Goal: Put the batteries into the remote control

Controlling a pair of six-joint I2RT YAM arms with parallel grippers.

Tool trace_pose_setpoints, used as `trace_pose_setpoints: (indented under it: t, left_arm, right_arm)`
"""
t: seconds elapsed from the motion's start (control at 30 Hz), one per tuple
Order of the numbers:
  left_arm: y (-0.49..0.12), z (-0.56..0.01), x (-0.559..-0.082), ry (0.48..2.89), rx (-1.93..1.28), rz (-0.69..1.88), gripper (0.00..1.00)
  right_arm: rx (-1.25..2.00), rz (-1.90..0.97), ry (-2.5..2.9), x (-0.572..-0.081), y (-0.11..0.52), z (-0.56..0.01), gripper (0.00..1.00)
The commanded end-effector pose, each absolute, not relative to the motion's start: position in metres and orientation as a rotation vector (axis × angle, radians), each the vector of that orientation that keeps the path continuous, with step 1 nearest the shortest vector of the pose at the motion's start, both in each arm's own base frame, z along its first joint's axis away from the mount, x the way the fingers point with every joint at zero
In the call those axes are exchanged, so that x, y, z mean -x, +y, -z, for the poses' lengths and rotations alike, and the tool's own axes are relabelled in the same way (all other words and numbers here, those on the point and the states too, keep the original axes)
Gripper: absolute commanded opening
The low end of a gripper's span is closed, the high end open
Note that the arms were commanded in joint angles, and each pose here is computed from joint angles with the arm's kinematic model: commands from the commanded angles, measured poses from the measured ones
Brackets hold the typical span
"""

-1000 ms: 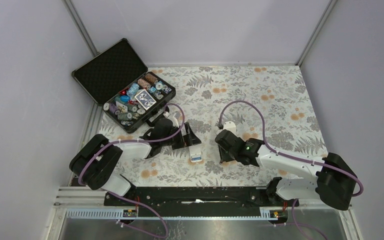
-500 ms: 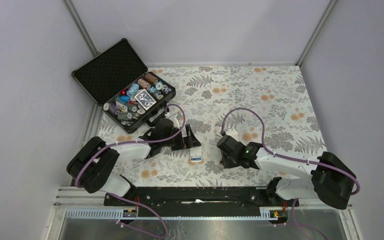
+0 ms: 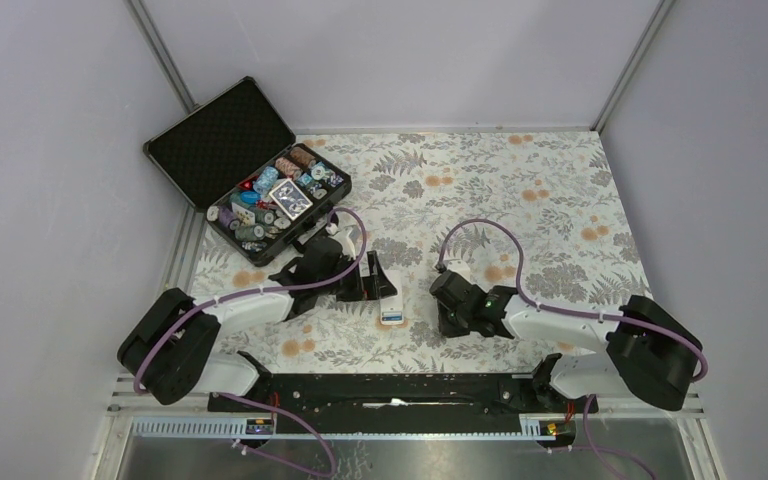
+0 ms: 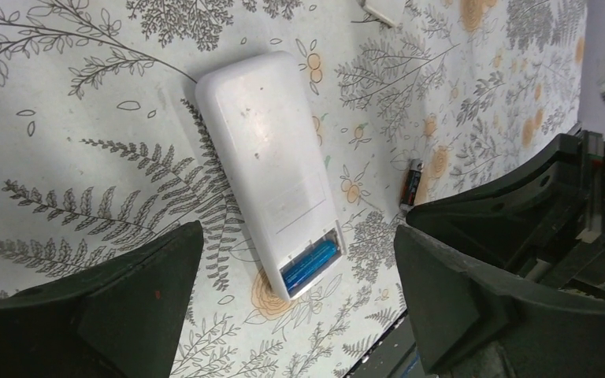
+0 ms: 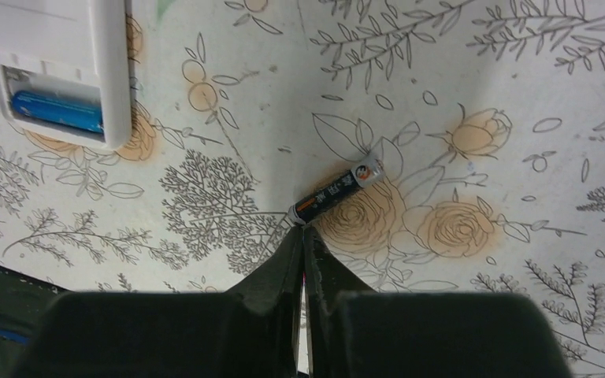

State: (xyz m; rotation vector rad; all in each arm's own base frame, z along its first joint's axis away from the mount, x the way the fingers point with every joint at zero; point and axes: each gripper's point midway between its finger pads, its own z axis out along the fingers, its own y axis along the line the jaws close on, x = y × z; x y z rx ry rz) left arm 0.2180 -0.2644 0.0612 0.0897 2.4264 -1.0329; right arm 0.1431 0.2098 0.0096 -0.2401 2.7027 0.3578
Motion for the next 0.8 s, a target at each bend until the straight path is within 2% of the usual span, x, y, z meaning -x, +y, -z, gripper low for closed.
trace_pose_setpoints:
  t: [0.0,0.23,0.37,0.47,0.57,0.77]
  left_arm:
    - [-0.260,-0.062,-0.220,2.391,-0.127,0.996,0.99]
    - [-0.258,-0.056,-0.220,2.400,-0.128,0.982,0.99]
    - [-0.254,-0.052,-0.220,2.403,-0.120,0.966,0.99]
    - [-0.253,-0.051,-0.220,2.405,-0.116,0.965,0.99]
    - [-0.252,-0.051,-0.220,2.403,-0.115,0.966,0.99]
    - [-0.255,-0.051,-0.220,2.404,-0.118,0.989,0.99]
  right_arm:
    - [0.215,-0.341,2.710,-0.148,0.214,-0.003,0.06]
    - [0.198,-0.314,2.693,-0.162,0.224,-0.001,0.02]
    - [0.201,-0.324,2.646,-0.173,0.231,-0.013,0.04]
    - [0.232,-0.334,2.600,-0.180,0.235,-0.028,0.09]
    - [0.248,-0.289,2.547,-0.191,0.229,-0.044,0.24]
    - [0.261,-0.247,2.483,-0.214,0.219,-0.068,0.35]
